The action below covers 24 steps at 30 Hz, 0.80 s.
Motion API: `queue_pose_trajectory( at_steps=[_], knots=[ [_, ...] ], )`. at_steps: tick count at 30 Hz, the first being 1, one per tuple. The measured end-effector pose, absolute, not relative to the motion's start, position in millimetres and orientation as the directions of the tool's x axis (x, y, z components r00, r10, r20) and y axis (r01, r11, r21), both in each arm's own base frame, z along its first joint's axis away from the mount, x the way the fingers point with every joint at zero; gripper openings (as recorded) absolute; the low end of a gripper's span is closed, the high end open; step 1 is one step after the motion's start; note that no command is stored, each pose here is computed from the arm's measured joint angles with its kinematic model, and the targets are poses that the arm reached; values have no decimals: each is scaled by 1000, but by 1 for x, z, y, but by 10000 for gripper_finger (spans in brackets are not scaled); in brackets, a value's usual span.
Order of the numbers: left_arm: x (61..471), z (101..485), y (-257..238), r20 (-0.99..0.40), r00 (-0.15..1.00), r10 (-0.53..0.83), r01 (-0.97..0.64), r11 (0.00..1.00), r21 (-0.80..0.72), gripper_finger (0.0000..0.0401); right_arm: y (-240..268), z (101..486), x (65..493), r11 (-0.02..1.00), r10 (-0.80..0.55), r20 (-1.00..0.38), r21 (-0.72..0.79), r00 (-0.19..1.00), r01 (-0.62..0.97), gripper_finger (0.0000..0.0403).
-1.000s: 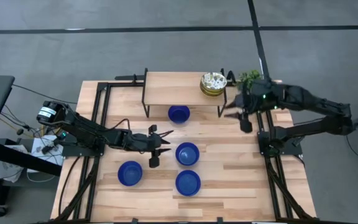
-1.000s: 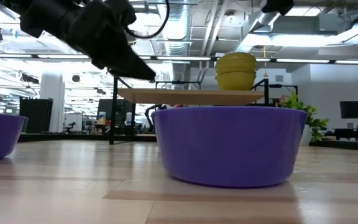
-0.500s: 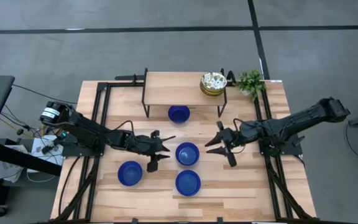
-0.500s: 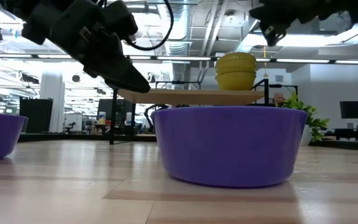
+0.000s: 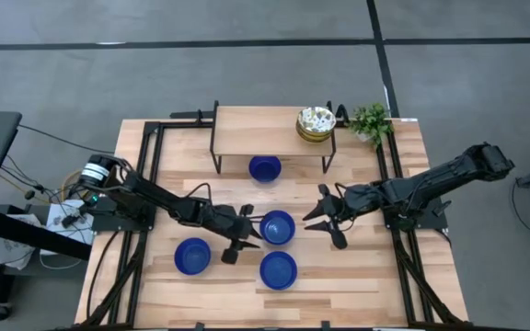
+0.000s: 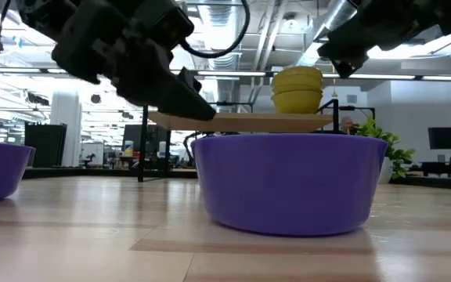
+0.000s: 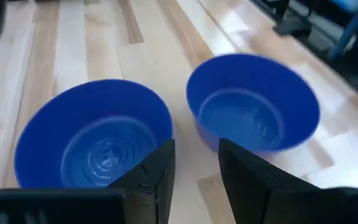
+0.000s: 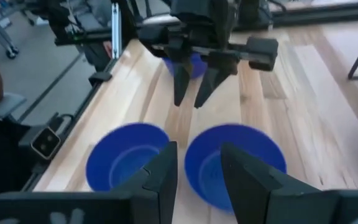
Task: Pick & Place Mini bowls
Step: Put the blue bowl on the shelf
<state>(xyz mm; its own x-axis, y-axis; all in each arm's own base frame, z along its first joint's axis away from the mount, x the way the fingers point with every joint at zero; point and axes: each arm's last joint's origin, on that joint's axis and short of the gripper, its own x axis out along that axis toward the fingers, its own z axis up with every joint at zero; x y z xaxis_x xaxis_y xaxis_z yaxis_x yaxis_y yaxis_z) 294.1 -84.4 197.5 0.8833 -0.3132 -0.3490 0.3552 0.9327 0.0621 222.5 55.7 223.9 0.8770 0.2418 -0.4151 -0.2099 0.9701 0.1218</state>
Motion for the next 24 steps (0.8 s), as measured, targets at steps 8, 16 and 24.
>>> queue_pose_trajectory(
  at_steps=[8,16,24],
  knots=[
    [306,174,-85,-404,885,-231,389,845,368,121,56,222,222,970,241,-433,122,869,-209,113],
    [312,173,-86,-342,917,-204,358,796,487,121,56,222,223,970,241,-431,122,870,-209,113],
    [313,171,-84,-348,917,-195,355,798,487,121,56,222,223,970,242,-431,122,869,-209,113]
  ],
)
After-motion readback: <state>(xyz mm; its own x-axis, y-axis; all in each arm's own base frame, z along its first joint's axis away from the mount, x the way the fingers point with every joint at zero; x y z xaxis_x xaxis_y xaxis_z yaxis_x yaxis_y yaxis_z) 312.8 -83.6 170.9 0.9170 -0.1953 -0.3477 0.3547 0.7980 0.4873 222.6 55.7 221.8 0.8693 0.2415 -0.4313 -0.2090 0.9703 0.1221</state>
